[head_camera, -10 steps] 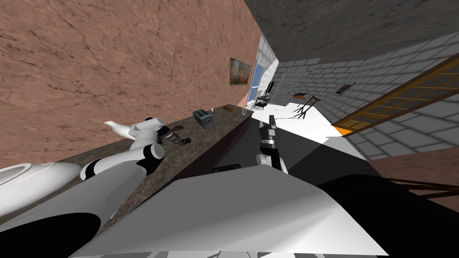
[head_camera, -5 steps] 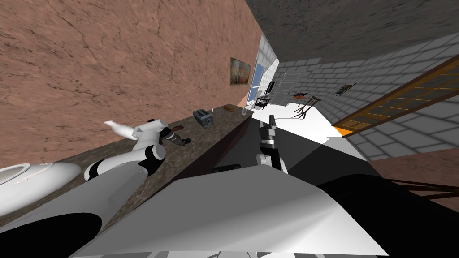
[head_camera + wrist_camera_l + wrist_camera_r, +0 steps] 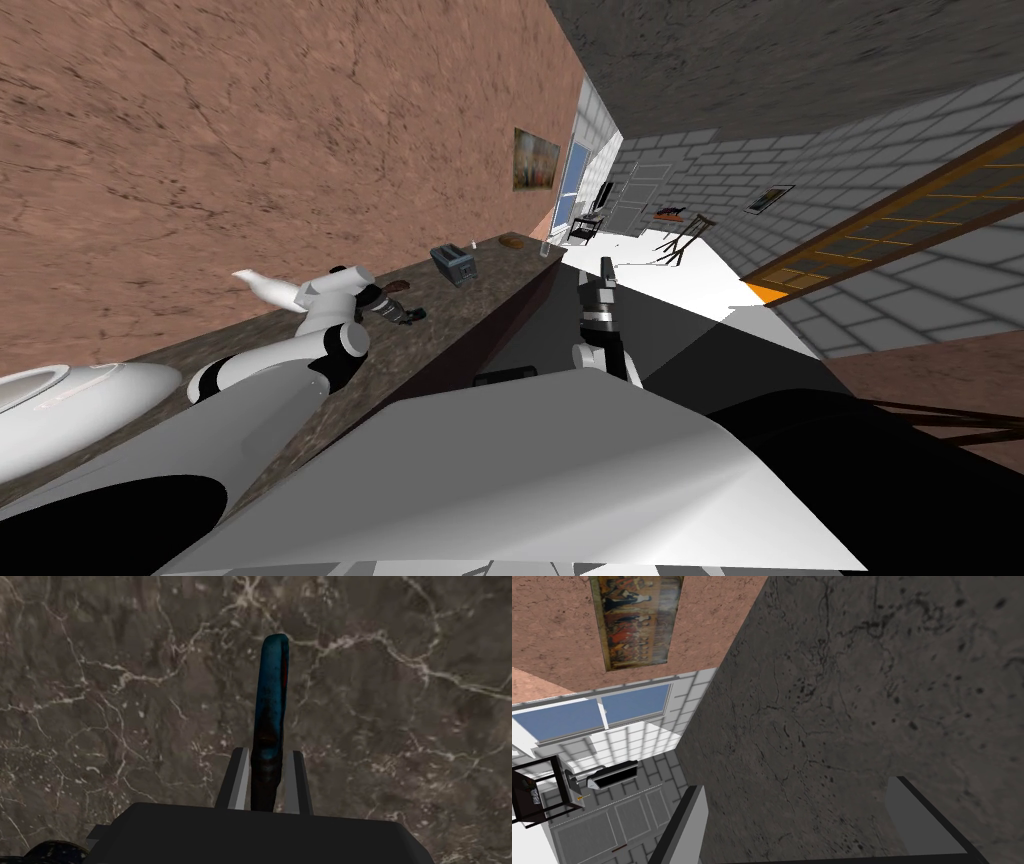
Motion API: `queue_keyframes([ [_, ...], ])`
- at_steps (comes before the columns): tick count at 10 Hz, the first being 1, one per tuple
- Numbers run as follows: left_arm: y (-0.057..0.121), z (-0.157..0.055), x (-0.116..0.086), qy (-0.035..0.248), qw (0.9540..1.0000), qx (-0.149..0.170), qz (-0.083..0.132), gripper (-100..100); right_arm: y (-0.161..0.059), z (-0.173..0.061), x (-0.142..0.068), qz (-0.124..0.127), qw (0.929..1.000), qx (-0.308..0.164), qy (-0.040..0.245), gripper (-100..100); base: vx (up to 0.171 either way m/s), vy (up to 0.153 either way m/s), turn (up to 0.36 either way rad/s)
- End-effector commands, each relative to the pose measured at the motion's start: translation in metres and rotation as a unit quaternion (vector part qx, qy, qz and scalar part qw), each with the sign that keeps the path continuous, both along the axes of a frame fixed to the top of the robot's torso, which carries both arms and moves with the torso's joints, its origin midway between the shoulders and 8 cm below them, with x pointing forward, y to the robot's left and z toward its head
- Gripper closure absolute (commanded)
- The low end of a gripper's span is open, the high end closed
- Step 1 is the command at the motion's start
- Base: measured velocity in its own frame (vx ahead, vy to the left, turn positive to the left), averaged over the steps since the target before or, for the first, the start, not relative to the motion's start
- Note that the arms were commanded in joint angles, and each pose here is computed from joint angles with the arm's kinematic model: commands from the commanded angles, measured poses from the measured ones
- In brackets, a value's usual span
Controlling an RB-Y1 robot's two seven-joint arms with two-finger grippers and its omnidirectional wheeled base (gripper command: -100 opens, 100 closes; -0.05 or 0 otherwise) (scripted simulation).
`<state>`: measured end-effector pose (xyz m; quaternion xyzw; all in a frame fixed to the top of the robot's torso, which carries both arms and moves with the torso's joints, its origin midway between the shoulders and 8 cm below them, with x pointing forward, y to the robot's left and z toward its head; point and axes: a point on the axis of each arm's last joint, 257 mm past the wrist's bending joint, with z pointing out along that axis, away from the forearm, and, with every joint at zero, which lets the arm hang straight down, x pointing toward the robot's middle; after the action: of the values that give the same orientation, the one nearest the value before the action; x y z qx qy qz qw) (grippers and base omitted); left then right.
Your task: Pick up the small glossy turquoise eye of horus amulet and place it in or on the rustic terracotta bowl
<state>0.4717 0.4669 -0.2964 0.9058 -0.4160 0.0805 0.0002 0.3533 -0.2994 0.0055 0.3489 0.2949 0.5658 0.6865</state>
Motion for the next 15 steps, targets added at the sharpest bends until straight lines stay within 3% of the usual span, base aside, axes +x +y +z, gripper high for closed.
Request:
queue_keyframes([
  [1, 0.003, 0.012, 0.001, 0.000, 1.0000, 0.000, 0.001, 100, 0.000, 0.000, 0.000, 0.000, 1.0000, 0.000, 0.000, 0, -0.013, -0.005, -0.014],
  [2, 0.001, 0.006, 0.000, -0.001, 1.0000, 0.001, 0.000, 100, 0.000, 0.000, 0.000, 0.000, 1.0000, 0.000, 0.000, 0, -0.006, -0.001, -0.003],
  [3, 0.001, 0.008, 0.000, -0.001, 1.0000, 0.001, 0.001, 0, 0.000, 0.000, 0.000, 0.000, 1.0000, 0.000, 0.000, 0, 0.000, 0.000, 0.000],
  [4, 0.007, 0.008, 0.007, -0.016, 0.9998, 0.007, 0.005, 100, 0.000, 0.000, 0.000, 0.000, 1.0000, 0.000, 0.000, 0, -0.048, -0.001, 0.035],
  [10, 0.029, 0.012, 0.028, -0.066, 0.9971, 0.032, 0.019, 100, 0.000, 0.000, 0.000, 0.000, 1.0000, 0.000, 0.000, 0, -0.060, 0.009, 0.029],
  [15, 0.052, 0.018, 0.045, -0.110, 0.9918, 0.058, 0.031, 100, 0.000, 0.000, 0.000, 0.000, 1.0000, 0.000, 0.000, 0, -0.032, 0.009, 0.021],
])
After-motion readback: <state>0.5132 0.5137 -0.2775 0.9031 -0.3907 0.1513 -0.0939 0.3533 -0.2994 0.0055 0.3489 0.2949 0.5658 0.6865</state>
